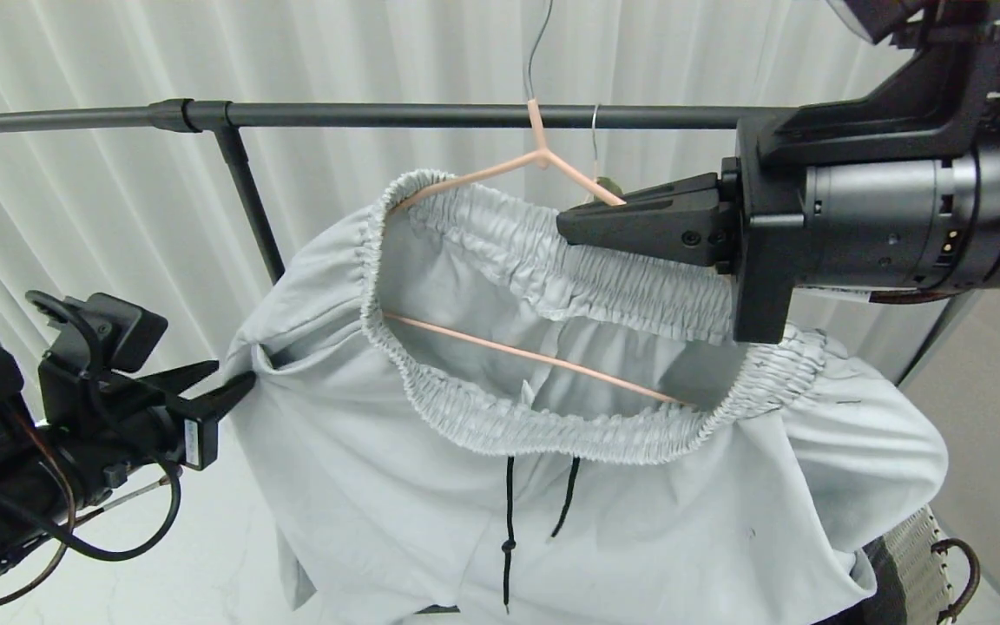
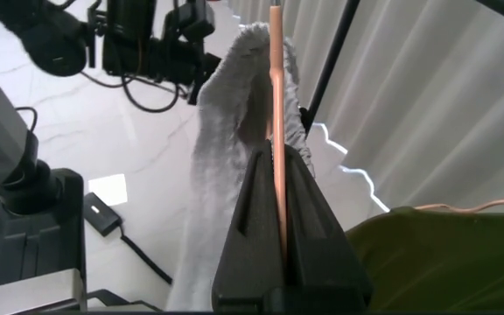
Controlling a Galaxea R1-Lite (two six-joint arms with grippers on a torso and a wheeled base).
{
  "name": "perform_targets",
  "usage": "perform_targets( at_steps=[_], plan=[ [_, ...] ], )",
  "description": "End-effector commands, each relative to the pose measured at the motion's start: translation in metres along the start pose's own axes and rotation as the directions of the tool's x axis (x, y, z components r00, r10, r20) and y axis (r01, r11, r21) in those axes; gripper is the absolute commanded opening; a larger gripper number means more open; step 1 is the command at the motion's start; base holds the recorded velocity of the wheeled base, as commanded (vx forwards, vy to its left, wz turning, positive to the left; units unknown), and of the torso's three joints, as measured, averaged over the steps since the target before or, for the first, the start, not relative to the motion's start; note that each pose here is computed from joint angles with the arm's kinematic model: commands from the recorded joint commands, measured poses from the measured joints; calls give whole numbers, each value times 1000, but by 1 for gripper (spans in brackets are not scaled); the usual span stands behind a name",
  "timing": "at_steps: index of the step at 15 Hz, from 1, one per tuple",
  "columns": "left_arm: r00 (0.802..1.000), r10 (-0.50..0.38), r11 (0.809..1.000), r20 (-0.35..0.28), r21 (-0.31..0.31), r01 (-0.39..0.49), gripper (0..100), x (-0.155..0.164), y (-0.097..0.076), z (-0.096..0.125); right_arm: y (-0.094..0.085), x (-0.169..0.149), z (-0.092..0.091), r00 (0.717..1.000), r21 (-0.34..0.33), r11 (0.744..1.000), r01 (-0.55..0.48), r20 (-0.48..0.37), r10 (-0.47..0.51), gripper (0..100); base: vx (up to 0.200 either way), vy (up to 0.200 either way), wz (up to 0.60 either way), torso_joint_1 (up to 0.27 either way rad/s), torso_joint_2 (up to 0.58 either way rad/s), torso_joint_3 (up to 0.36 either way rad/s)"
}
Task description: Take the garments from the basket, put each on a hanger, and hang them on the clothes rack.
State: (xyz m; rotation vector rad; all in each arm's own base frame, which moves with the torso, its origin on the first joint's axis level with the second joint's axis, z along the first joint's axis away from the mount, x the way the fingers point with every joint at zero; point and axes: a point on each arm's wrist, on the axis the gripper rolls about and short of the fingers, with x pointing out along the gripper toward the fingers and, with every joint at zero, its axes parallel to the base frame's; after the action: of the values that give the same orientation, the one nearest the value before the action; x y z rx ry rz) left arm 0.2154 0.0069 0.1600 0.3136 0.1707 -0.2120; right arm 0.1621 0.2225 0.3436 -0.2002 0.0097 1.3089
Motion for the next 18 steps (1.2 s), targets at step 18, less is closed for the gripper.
perform_targets(
  at_steps=[18],
  plan=[
    [992, -118, 992, 34, 56, 116, 100, -35, -36, -5, 25, -108, -56, 942, 129, 943, 306, -186, -280, 0, 0, 0, 0, 0, 0, 0]
  ],
)
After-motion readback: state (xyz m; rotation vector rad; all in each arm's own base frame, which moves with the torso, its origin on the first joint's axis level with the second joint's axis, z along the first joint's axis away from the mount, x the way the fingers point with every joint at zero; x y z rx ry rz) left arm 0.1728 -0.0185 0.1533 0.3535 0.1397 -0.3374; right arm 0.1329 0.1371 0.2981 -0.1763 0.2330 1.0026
